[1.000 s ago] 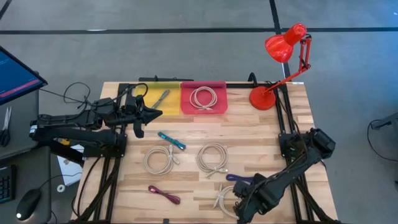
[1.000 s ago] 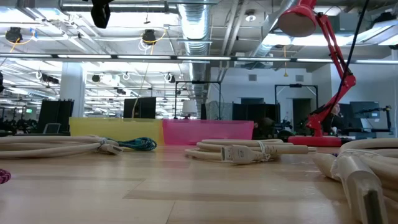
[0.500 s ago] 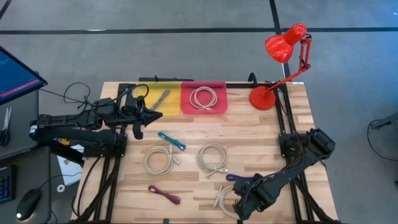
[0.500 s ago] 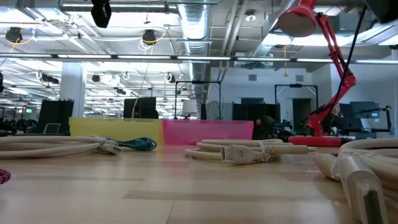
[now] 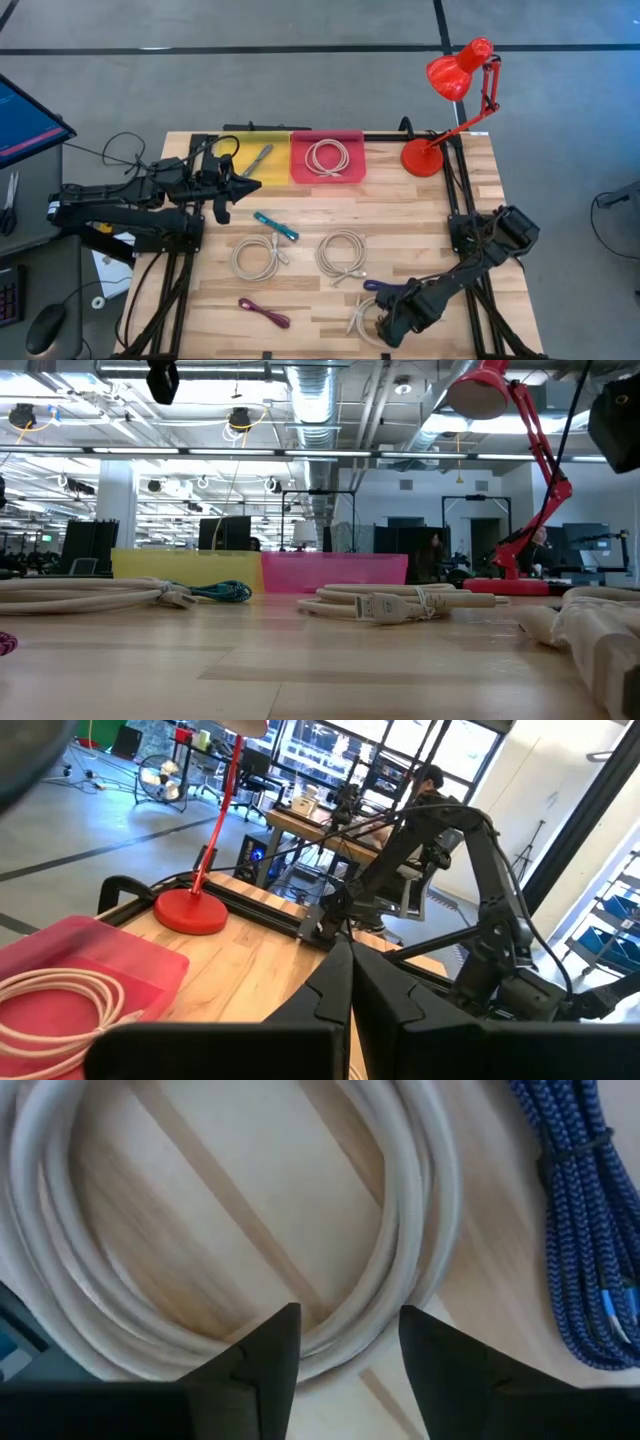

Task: Pick & Place USB Port
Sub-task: Put the brown HDMI cable into the pink bin

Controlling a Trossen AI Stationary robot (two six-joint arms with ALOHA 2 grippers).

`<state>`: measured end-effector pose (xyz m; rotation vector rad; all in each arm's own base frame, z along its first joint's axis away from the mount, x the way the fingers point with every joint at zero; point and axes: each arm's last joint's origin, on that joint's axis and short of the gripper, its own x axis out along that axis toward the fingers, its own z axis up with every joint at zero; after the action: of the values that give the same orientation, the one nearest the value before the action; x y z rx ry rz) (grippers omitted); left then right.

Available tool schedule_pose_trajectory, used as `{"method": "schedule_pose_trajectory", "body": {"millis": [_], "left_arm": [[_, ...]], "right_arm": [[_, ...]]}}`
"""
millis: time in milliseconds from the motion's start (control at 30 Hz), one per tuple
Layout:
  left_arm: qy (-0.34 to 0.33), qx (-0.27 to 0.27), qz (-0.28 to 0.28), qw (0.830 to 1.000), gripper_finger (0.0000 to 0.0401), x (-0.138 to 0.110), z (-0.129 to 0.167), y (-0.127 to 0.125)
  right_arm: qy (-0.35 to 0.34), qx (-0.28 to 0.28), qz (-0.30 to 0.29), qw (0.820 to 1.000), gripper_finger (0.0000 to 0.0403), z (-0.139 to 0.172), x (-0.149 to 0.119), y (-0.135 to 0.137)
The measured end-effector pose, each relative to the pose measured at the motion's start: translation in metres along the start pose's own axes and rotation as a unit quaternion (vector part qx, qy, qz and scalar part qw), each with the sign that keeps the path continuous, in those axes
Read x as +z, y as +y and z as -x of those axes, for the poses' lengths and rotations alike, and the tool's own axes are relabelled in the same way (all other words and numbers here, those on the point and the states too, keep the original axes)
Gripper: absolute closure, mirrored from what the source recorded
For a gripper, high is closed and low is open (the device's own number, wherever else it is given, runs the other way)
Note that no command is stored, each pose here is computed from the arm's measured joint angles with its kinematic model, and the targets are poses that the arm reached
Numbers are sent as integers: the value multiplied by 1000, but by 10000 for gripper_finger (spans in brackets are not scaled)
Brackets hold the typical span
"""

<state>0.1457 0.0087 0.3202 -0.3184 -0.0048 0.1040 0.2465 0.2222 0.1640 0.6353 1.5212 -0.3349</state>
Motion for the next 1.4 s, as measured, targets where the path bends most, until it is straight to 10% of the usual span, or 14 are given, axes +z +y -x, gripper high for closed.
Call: {"method": "schedule_pose_trajectory", "body": {"millis": [867,1400], "left_arm": [[0,1,-13,1000,393,0,0,0],[-1,3,-13,1000,393,0,0,0]], "right_arm": [[-13,-20,26,999,390,-4,-1,-10],[-108,84,27,990,401,74,-7,-22]]}}
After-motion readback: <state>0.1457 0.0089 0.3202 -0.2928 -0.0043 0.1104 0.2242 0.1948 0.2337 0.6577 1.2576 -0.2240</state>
